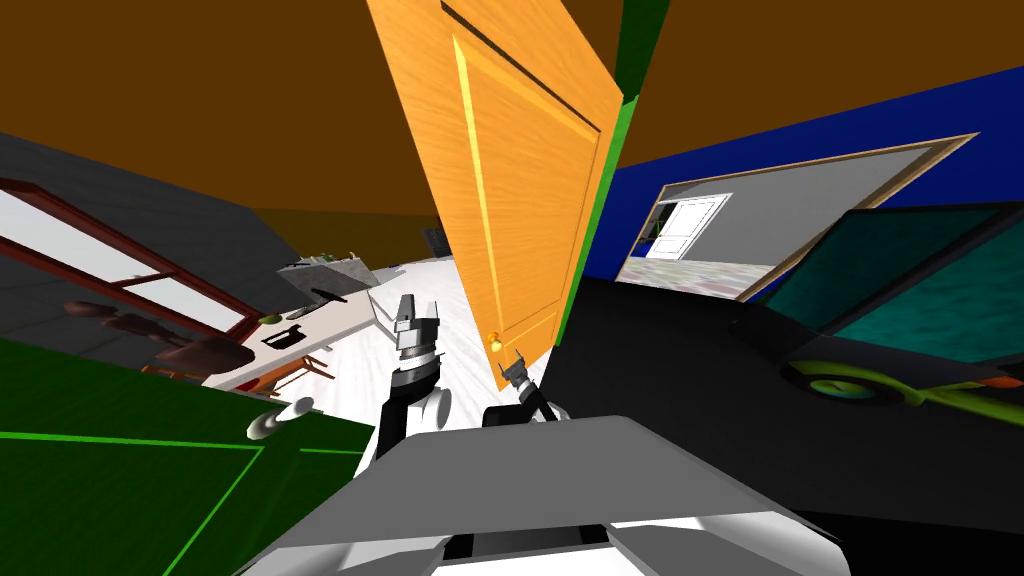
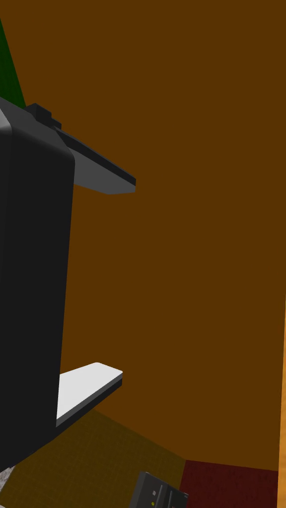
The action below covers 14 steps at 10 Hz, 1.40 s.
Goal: Push the door open
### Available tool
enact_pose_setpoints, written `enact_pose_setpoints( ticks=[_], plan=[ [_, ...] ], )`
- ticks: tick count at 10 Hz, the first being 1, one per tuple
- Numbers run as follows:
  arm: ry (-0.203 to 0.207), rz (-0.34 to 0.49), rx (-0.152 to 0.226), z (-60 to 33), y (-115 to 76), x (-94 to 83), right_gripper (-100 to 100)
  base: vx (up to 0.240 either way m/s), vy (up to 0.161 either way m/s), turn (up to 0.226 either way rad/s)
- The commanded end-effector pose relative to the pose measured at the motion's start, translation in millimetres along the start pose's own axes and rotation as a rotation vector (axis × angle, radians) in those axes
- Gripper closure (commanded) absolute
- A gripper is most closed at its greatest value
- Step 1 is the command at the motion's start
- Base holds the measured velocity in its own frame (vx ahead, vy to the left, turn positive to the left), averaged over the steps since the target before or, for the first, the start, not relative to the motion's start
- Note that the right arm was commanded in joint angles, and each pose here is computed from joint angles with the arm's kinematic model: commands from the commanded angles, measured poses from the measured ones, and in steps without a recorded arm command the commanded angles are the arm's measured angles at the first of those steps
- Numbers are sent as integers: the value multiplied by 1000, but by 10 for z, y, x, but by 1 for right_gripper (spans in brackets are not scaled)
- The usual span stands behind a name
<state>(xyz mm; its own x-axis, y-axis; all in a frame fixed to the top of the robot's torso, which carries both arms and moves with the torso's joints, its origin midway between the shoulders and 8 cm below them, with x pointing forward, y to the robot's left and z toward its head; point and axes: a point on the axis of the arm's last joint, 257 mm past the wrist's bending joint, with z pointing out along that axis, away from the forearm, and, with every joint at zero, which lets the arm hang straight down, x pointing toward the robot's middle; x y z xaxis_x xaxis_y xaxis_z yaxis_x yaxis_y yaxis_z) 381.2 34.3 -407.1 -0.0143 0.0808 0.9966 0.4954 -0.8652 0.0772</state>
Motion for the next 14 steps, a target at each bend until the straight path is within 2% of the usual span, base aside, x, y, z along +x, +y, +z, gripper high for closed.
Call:
enact_pose_setpoints(
  ticks=[1, 4, 5, 6, 11, 12, 13, 14],
  plan=[
    [2, 2, -4, 20, 18, 11, -100, 191, 99, 17],
    [25, 44, -5, 139, -160, 155, -100, 152, 105, 14],
    [11, 31, -5, 83, -96, 74, -100, 62, 54, 1],
    [11, 31, -5, 83, -96, 74, 100, -10, -9, -4],
    [11, 31, -5, 83, -96, 74, 100, -13, -11, 1],
    [-1, 11, -13, 23, 42, -3, -100, -50, -5, -40],
    [-7, 4, -20, -9, 123, -37, -100, -163, -53, -77],
    [-4, 11, -24, 0, 114, -22, -100, -229, -55, -66]
  ],
)
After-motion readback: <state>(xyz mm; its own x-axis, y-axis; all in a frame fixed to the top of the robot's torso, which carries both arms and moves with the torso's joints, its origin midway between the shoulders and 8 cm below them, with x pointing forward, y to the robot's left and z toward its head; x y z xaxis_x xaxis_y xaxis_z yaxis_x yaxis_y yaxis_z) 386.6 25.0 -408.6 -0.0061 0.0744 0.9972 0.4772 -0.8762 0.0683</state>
